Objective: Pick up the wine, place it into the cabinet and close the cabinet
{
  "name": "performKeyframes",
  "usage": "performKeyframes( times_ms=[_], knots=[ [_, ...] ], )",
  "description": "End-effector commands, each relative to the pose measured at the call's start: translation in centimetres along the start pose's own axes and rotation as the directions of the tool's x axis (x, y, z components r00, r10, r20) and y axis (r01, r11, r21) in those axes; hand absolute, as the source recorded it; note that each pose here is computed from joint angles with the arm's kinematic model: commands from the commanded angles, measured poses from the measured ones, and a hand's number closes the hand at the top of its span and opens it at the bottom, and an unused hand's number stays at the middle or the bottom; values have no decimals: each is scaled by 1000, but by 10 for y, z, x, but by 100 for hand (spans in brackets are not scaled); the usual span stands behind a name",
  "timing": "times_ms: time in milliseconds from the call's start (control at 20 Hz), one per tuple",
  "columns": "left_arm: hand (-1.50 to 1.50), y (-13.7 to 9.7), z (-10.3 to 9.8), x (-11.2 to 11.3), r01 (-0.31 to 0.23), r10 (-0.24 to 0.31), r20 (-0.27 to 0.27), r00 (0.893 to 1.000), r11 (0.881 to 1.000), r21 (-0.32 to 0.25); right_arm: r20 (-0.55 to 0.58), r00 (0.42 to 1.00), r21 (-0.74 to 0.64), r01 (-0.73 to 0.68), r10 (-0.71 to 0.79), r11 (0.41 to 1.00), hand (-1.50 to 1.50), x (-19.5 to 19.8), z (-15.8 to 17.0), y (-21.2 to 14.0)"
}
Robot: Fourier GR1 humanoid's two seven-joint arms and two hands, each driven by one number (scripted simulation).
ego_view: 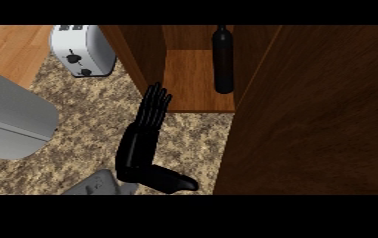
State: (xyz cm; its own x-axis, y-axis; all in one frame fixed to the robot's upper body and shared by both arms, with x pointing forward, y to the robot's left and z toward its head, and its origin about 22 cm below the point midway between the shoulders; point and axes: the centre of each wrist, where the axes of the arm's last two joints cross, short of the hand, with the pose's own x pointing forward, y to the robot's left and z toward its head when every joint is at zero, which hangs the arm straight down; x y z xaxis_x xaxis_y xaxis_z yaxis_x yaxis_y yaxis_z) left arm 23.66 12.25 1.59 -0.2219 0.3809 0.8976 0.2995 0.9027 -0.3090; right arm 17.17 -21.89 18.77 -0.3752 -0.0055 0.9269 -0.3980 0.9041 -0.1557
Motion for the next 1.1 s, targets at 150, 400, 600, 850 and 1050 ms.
performKeyframes(
  times_ms=[150,400,600,850,1050],
  knots=[
    [150,36,40,55,-14,15,8,1000,997,-71,-18,1000,191,-13,17,981,150,7,7,5],
    [150,52,54,78,-29,29,-5,1000,998,-54,-45,996,275,91,-82,957,150,14,22,21],
    [150,79,77,94,-12,11,-20,1000,1000,-16,-20,991,332,131,-132,934,150,19,27,47],
    [-150,109,99,102,14,-15,26,1000,1000,21,-62,987,431,162,-150,888,150,27,17,77],
    [-150,119,97,119,-19,16,37,999,997,79,-87,980,494,198,-179,847,150,35,11,105]
  ],
)
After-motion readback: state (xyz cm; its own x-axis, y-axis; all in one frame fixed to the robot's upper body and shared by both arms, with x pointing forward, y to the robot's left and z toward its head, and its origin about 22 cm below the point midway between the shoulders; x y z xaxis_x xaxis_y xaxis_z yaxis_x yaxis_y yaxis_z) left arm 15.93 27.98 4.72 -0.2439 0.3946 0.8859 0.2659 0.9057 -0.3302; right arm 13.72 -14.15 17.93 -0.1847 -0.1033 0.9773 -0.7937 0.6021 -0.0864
